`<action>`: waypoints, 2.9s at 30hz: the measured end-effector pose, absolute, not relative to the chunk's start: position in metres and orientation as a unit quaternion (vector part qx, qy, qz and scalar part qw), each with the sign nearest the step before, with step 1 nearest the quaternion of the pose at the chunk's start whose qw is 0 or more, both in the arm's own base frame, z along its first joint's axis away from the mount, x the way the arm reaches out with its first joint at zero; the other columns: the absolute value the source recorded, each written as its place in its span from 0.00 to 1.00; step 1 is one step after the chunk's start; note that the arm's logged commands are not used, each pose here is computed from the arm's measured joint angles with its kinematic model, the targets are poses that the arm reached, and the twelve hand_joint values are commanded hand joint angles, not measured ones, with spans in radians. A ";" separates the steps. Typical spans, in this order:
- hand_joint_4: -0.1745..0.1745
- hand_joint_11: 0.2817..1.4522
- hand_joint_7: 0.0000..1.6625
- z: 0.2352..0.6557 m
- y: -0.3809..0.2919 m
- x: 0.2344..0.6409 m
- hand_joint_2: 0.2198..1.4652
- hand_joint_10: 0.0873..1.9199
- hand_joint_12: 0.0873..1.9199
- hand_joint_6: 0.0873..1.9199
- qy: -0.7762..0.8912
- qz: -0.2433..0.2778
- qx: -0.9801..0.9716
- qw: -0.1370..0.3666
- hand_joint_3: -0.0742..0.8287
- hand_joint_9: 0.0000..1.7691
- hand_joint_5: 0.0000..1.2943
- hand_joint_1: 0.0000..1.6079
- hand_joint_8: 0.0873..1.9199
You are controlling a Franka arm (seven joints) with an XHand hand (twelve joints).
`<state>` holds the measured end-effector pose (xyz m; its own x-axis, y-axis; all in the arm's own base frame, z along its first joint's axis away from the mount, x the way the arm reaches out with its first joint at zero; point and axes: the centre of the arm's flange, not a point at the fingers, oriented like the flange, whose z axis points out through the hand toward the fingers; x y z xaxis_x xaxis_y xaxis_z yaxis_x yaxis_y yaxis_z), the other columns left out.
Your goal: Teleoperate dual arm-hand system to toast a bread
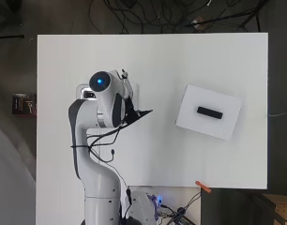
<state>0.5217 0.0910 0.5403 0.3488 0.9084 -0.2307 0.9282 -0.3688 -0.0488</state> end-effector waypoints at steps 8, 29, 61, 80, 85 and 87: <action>0.01 0.35 0.70 0.532 0.116 0.524 0.72 0.10 0.22 0.61 0.585 -0.114 0.802 0.049 0.08 0.75 0.59 0.80 0.33; 0.00 0.43 0.64 0.525 0.127 0.519 0.76 0.00 0.01 0.59 0.595 -0.128 0.793 0.033 0.08 0.82 0.56 0.77 0.51; 0.00 0.47 0.64 0.506 0.143 0.523 0.77 0.00 0.00 0.65 0.634 -0.167 0.755 -0.003 0.08 0.81 0.53 0.77 0.49; 0.34 0.06 0.14 0.522 0.115 0.519 0.62 0.00 0.00 0.00 0.625 -0.128 0.770 0.003 0.10 0.18 0.16 0.14 0.00; 0.44 0.05 0.12 0.501 0.120 0.522 0.65 0.00 0.00 0.00 0.629 -0.115 0.768 -0.029 0.08 0.14 0.20 0.04 0.00; 0.44 0.04 0.08 0.491 0.121 0.523 0.66 0.00 0.00 0.00 0.612 -0.120 0.782 -0.012 0.09 0.10 0.14 0.01 0.00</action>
